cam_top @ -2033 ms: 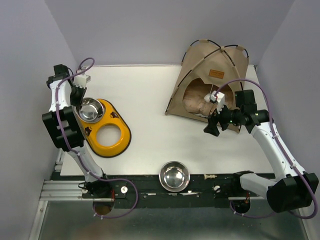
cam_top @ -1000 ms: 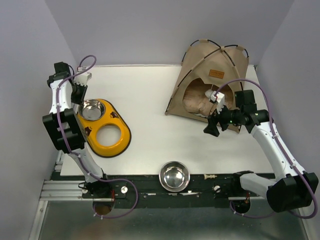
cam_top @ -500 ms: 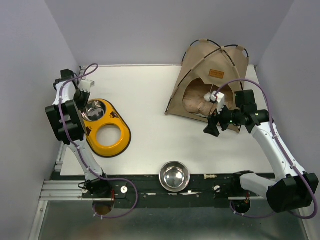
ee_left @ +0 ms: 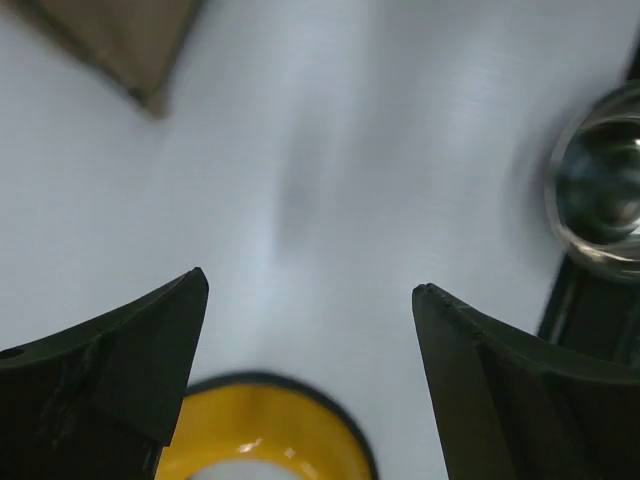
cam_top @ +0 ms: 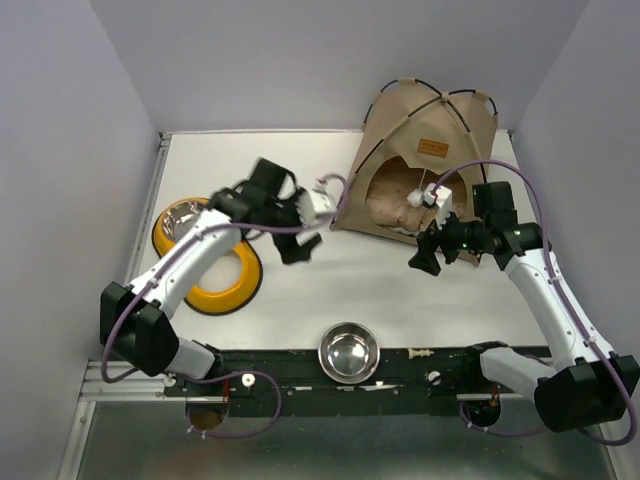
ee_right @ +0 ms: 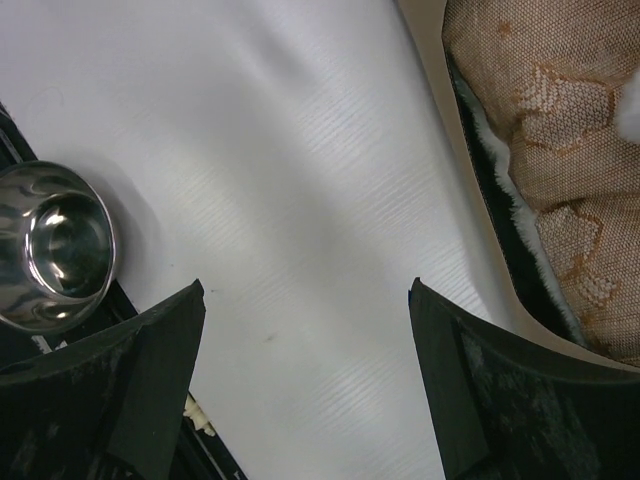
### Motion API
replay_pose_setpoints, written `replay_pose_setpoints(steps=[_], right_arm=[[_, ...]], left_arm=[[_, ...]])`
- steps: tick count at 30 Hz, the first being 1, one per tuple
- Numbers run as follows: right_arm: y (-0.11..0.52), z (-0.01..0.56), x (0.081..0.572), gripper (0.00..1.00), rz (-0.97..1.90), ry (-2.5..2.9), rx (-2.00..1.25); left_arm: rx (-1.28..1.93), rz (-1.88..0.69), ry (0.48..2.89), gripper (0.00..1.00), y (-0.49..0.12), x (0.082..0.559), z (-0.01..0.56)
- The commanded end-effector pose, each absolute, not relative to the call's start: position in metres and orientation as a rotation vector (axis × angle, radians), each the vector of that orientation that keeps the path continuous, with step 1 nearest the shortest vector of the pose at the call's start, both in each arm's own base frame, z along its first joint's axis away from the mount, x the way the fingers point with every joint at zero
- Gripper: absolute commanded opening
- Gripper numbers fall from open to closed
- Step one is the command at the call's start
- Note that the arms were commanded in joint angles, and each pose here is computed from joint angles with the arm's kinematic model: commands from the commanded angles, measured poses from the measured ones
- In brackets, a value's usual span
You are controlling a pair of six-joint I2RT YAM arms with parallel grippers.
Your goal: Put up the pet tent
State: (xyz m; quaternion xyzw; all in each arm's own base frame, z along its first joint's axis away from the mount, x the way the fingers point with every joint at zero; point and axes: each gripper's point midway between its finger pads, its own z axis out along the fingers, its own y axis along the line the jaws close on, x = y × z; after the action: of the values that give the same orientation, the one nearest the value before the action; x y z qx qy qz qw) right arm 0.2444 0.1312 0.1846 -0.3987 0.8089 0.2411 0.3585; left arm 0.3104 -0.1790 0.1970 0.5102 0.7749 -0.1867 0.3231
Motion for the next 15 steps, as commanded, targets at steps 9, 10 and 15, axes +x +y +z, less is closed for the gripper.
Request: replay_pose_setpoints(steps=[9, 10, 15], right_arm=[[0.123, 0.183, 0.238, 0.91, 0.556, 2.097, -1.028], [0.123, 0.183, 0.237, 0.91, 0.556, 2.097, -1.028], [0.125, 0.18, 0.235, 0.91, 0.569, 2.094, -1.031]], left_arm=[[2.026, -0.695, 1.881, 0.98, -0.317, 0.117, 0.078], [2.044, -0.687, 1.87, 0.96, -0.319, 0.115, 0.075], [2.09, -0.637, 1.948, 0.75, -0.326, 0.117, 0.057]])
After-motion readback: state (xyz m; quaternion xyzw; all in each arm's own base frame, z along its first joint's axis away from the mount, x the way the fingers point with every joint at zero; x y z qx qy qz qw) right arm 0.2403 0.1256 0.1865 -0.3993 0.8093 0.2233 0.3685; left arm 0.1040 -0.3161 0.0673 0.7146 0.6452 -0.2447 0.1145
